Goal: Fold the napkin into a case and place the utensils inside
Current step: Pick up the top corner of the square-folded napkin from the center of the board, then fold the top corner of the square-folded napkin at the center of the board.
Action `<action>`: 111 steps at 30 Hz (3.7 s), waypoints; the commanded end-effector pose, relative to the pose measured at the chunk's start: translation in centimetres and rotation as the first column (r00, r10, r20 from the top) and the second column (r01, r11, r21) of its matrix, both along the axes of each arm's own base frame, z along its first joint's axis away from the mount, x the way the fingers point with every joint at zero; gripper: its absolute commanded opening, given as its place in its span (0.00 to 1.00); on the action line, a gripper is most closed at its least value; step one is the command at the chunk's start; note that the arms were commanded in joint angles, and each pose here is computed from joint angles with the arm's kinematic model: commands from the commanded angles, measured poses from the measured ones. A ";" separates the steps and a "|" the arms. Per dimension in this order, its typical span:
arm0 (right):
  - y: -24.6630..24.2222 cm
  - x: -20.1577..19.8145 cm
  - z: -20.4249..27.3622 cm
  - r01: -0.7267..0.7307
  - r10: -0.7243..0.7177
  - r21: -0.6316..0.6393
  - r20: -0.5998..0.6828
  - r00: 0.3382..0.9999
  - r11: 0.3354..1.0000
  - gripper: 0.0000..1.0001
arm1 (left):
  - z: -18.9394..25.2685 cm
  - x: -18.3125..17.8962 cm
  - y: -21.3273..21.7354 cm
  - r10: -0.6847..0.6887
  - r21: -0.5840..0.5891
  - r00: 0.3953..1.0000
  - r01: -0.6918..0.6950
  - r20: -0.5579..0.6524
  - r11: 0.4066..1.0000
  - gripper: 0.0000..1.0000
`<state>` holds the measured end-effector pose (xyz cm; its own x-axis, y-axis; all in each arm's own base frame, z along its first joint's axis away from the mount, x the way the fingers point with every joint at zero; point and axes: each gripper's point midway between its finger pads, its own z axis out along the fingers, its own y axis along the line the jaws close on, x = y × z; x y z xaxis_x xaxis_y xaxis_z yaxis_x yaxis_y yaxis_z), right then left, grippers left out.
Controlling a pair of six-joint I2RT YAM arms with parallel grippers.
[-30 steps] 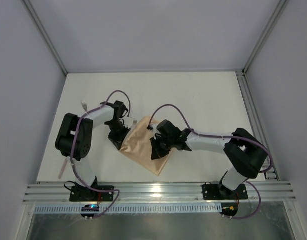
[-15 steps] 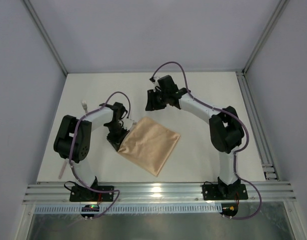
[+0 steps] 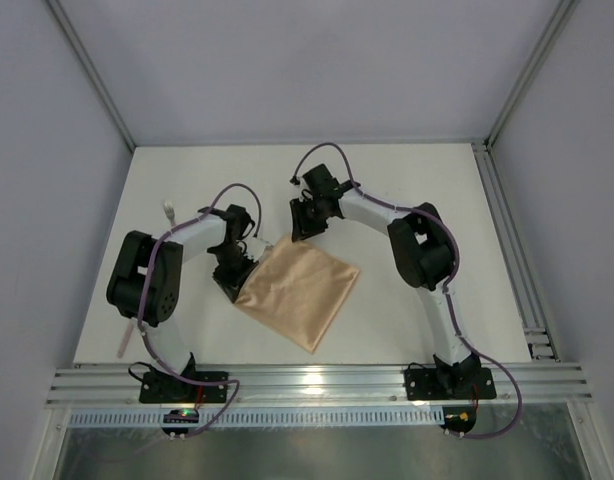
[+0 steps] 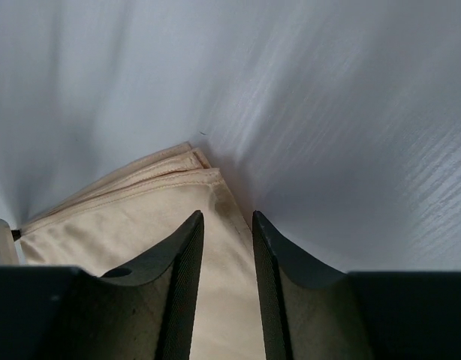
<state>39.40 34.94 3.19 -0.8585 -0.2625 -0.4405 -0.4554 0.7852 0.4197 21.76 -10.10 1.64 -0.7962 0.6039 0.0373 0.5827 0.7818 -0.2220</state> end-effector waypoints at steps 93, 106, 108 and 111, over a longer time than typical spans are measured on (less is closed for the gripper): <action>-1.9 -24.6 4.1 -0.486 0.478 0.104 0.095 0.873 0.867 0.03 | 0.5 0.9 0.3 0.006 -0.032 0.999 -0.004 0.038 0.999 0.04; -3.1 -27.1 0.7 -0.534 0.533 0.078 0.037 0.845 0.842 0.03 | 2.2 1.5 0.7 -0.012 -0.024 0.998 0.014 0.069 1.000 0.08; -3.1 -27.5 0.7 -0.544 0.543 0.080 0.038 0.839 0.835 0.03 | 2.7 1.7 0.6 -0.010 -0.029 0.997 0.013 0.082 0.999 0.08; -2.9 -27.8 0.9 -0.556 0.555 0.086 0.042 0.831 0.826 0.03 | 3.1 1.8 0.4 -0.008 -0.039 0.996 0.011 0.088 0.999 0.08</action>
